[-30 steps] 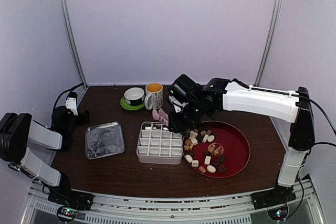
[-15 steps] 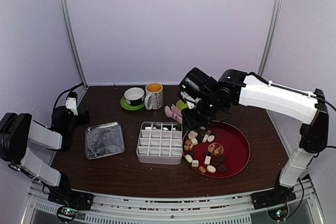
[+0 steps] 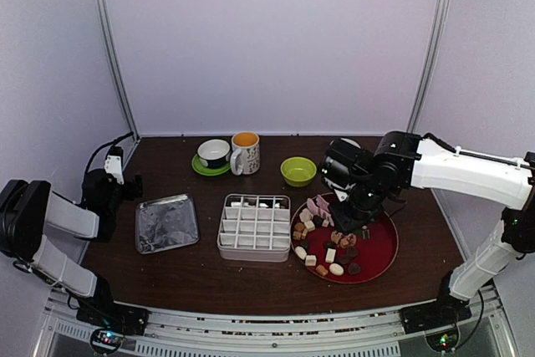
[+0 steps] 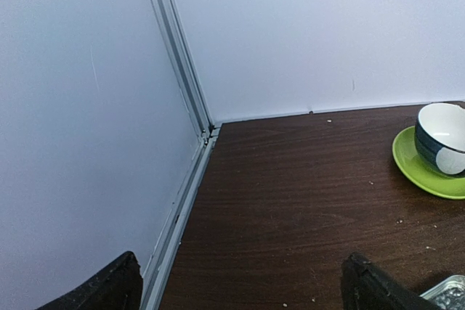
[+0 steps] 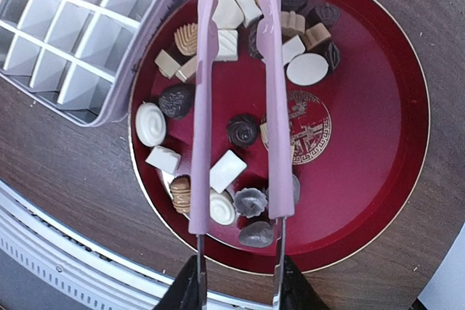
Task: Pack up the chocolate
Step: Pick up the fake chocolate from the plate.
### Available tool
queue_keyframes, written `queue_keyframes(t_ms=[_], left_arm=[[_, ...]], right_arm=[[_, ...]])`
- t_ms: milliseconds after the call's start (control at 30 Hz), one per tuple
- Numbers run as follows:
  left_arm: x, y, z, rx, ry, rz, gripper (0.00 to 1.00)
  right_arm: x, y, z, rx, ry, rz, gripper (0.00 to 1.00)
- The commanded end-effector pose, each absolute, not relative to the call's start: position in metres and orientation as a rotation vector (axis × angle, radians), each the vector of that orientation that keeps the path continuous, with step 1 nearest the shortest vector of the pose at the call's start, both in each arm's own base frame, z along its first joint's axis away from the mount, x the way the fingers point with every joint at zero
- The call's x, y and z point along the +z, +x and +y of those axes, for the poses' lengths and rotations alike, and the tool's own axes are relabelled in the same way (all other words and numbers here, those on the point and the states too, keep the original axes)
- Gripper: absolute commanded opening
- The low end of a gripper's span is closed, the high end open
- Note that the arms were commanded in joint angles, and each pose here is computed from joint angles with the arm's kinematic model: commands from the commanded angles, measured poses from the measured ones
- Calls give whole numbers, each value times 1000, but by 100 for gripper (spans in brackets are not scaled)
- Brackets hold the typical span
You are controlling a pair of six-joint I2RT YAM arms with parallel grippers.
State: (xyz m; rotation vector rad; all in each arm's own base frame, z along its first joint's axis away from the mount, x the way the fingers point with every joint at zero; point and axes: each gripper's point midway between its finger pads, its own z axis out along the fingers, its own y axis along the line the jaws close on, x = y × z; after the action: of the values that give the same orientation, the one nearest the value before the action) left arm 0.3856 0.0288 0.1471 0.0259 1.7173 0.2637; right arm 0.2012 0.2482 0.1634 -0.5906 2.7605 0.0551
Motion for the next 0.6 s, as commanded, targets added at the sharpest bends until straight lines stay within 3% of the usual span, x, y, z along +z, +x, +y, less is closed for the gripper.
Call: queue_keyframes(t_ms=[0, 267, 567], left_arm=[[165, 389, 30, 268, 26, 1650, 98], [165, 389, 30, 268, 26, 1650, 98], [165, 389, 30, 267, 28, 1650, 98]], right_arm=[[157, 197, 245, 78, -522, 2772, 31], [147, 181, 268, 307, -477, 2822, 33], [137, 174, 274, 334, -467, 2855, 34]])
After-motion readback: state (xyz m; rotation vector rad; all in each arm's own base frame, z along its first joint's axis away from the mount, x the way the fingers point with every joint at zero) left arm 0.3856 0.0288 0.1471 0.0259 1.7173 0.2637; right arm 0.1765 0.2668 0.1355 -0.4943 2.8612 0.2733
